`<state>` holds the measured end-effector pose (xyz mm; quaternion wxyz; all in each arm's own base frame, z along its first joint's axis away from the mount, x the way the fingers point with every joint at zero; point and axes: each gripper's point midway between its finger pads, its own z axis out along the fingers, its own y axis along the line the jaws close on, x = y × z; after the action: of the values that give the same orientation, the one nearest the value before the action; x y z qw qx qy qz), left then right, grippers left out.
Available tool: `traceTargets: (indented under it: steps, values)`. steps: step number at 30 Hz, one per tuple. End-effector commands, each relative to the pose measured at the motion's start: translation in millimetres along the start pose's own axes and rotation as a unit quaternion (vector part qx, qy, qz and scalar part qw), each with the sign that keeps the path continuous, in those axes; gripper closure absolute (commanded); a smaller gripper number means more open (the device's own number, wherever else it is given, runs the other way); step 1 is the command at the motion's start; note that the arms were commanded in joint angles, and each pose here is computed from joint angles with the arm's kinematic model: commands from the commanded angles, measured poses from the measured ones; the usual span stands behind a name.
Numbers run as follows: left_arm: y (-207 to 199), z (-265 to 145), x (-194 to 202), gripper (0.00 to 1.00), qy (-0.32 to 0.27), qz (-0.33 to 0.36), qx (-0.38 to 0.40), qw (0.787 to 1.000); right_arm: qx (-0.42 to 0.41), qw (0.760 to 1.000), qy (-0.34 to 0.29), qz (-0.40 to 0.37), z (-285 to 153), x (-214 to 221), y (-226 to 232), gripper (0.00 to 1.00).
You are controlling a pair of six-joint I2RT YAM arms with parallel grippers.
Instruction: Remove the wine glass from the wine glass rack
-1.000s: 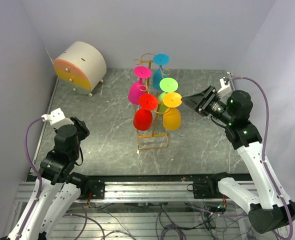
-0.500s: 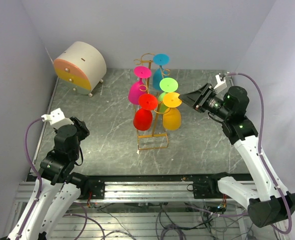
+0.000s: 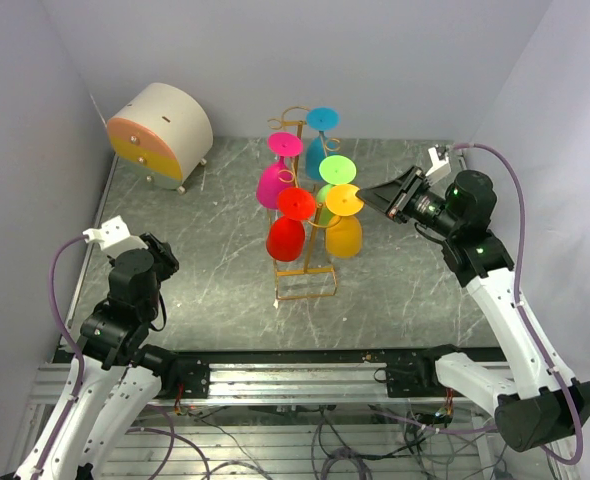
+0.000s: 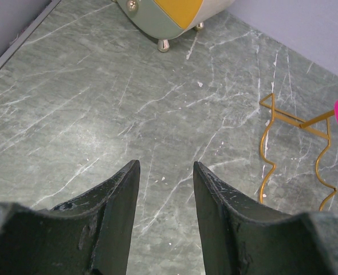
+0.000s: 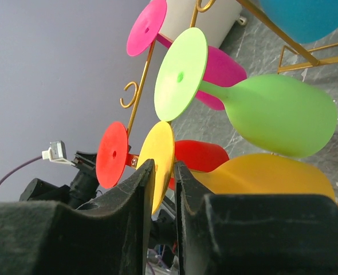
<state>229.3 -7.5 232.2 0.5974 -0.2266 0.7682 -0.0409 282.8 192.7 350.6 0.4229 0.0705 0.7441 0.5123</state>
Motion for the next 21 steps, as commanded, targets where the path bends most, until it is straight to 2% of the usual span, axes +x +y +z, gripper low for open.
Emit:
traceTargets:
  steps: [1,5,9,12,21]
  values:
    - [-6,-2,-11,0.47,-0.014,-0.007,0.008,1.000,-0.023,1.000,-0.003,-0.019,-1,-5,14,0.78]
    - [-7,-2,-11,0.47,-0.013,-0.007,0.010,1.000,-0.017,1.000,0.001,-0.020,-1,-4,11,0.79]
    - [-7,-1,-11,0.47,-0.012,-0.007,0.009,1.000,-0.016,1.000,-0.006,-0.024,-3,-6,13,0.94]
    - [-7,-1,-10,0.47,-0.012,-0.006,0.009,1.000,-0.016,0.999,-0.011,-0.028,-5,-9,16,1.00]
    - [-6,-2,-11,0.47,-0.013,-0.008,0.007,1.000,-0.015,0.999,-0.029,-0.028,-12,-19,28,1.00]
